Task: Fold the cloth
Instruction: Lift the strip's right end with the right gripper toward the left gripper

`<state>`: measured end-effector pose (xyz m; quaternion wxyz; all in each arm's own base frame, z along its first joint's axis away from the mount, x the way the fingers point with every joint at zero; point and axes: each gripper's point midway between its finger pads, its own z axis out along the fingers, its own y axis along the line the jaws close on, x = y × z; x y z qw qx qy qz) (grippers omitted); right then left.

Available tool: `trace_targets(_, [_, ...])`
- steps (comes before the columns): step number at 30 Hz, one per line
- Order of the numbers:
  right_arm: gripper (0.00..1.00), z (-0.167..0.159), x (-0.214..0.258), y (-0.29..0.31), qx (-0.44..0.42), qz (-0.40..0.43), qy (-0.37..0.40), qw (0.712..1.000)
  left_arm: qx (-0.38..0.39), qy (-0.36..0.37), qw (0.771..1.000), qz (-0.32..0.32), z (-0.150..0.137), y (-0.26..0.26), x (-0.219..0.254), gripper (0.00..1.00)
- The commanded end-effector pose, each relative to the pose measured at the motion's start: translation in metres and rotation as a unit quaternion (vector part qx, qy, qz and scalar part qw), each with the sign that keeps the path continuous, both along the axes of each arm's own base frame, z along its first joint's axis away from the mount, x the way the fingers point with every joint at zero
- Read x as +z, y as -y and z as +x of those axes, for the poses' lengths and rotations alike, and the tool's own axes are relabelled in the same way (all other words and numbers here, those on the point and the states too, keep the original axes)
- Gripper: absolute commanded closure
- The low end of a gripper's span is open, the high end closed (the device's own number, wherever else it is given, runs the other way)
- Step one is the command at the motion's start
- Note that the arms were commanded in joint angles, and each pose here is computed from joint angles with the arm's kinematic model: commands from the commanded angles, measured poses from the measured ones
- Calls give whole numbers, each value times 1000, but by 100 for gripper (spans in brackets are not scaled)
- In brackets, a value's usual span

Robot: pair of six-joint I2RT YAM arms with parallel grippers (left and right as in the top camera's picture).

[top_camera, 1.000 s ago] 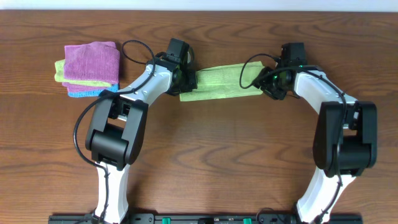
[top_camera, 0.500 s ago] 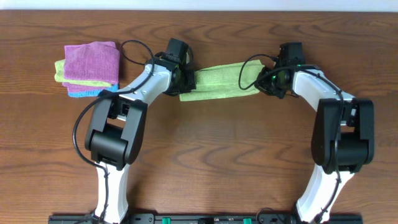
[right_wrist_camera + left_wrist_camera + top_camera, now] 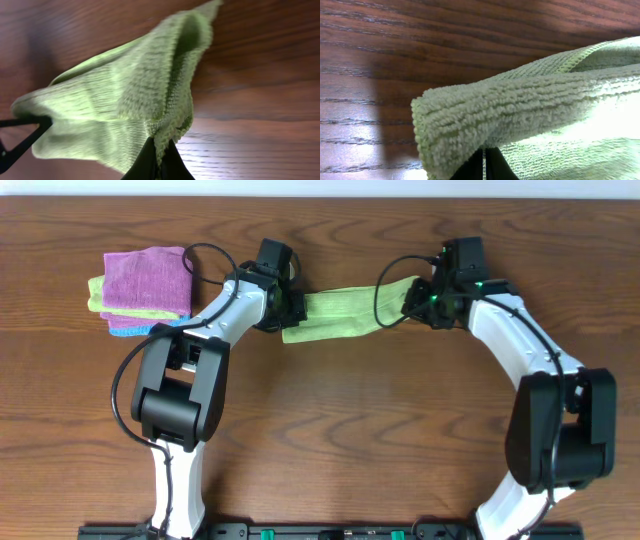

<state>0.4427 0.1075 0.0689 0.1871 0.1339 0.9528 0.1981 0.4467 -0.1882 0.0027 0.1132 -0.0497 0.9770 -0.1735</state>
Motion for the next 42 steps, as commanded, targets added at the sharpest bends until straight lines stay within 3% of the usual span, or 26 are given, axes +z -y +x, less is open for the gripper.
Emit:
trace_targets(1, [99, -6, 4, -19, 30, -3, 7, 1000, 7, 13, 1000, 21, 8, -13, 3, 94])
trace_targets(14, [99, -9, 18, -82, 89, 33, 43, 995, 7, 13, 1000, 21, 8, -13, 3, 94])
trace_targets(42, [99, -32, 31, -157, 161, 70, 68, 982, 11, 17, 999, 33, 10, -17, 3, 94])
